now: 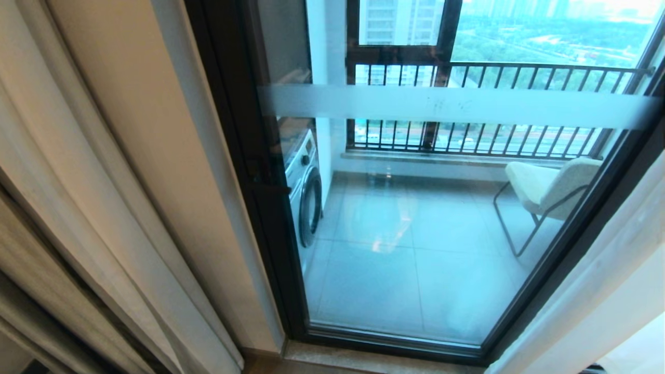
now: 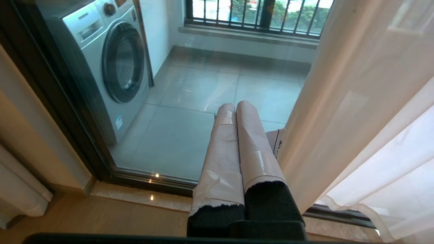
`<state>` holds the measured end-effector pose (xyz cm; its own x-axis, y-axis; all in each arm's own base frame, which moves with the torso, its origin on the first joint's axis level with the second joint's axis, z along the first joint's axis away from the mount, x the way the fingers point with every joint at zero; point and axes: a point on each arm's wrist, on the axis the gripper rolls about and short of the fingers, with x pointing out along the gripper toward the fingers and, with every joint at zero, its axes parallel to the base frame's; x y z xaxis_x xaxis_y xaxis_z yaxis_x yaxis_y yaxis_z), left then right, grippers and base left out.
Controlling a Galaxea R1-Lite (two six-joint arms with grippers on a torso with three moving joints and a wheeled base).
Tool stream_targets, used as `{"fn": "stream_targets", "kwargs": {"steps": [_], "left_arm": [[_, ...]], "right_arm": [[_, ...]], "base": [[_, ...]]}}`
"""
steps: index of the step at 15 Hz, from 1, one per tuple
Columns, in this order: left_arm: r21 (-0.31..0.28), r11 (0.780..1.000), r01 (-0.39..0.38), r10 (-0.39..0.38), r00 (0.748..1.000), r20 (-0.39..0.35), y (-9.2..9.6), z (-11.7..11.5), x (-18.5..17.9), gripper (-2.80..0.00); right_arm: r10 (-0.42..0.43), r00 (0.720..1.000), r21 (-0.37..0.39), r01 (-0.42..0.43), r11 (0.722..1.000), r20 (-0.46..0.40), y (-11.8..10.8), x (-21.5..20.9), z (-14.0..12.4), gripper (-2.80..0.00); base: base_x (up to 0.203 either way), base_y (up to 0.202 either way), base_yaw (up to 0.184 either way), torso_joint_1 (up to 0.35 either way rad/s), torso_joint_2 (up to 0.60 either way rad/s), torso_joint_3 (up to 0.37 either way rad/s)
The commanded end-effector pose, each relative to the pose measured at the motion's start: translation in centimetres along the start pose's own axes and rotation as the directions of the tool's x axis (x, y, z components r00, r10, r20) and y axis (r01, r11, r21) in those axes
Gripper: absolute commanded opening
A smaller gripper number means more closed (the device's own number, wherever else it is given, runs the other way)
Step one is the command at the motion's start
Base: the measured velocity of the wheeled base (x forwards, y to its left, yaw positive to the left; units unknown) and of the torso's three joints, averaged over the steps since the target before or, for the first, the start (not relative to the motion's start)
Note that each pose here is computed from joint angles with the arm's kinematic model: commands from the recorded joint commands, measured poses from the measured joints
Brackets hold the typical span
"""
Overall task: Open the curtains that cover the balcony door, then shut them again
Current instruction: Close the inner curtains on both sides
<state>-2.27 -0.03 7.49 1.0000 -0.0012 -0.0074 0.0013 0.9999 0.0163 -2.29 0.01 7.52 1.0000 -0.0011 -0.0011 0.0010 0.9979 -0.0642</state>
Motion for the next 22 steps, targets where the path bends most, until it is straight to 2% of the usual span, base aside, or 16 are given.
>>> {"fn": "stream_targets", "kwargs": {"steps": [1, 9, 17, 22], "left_arm": [[0.0, 1.0, -0.001, 0.001, 1.0, 0.0, 0.0, 0.0, 0.0, -2.8], [0.0, 1.0, 0.0, 0.0, 1.0, 0.0, 0.0, 0.0, 0.0, -2.8], [0.0, 1.0, 0.0, 0.0, 1.0, 0.0, 0.0, 0.0, 0.0, -2.8], [-0.001, 1.0, 0.0, 0.0, 1.0, 0.001, 0.0, 0.02, 0.0, -2.8]], "right_arm": [[0.001, 1.0, 0.0, -0.001, 1.0, -0.002, 0.0, 0.01, 0.0, -2.8], [0.001, 1.0, 0.0, -0.001, 1.0, -0.002, 0.0, 0.01, 0.0, -2.8], [0.001, 1.0, 0.0, -0.001, 1.0, -0.002, 0.0, 0.01, 0.0, -2.8], [0.001, 1.0, 0.0, -0.001, 1.0, -0.002, 0.0, 0.01, 0.0, -2.8]], "base": [[0.0, 0.0, 0.0, 0.0, 0.0, 0.0], [0.0, 0.0, 0.0, 0.0, 0.0, 0.0], [0.003, 0.005, -0.153, 0.002, 0.0, 0.005], [0.0, 0.0, -0.012, 0.001, 0.0, 0.0]]}}
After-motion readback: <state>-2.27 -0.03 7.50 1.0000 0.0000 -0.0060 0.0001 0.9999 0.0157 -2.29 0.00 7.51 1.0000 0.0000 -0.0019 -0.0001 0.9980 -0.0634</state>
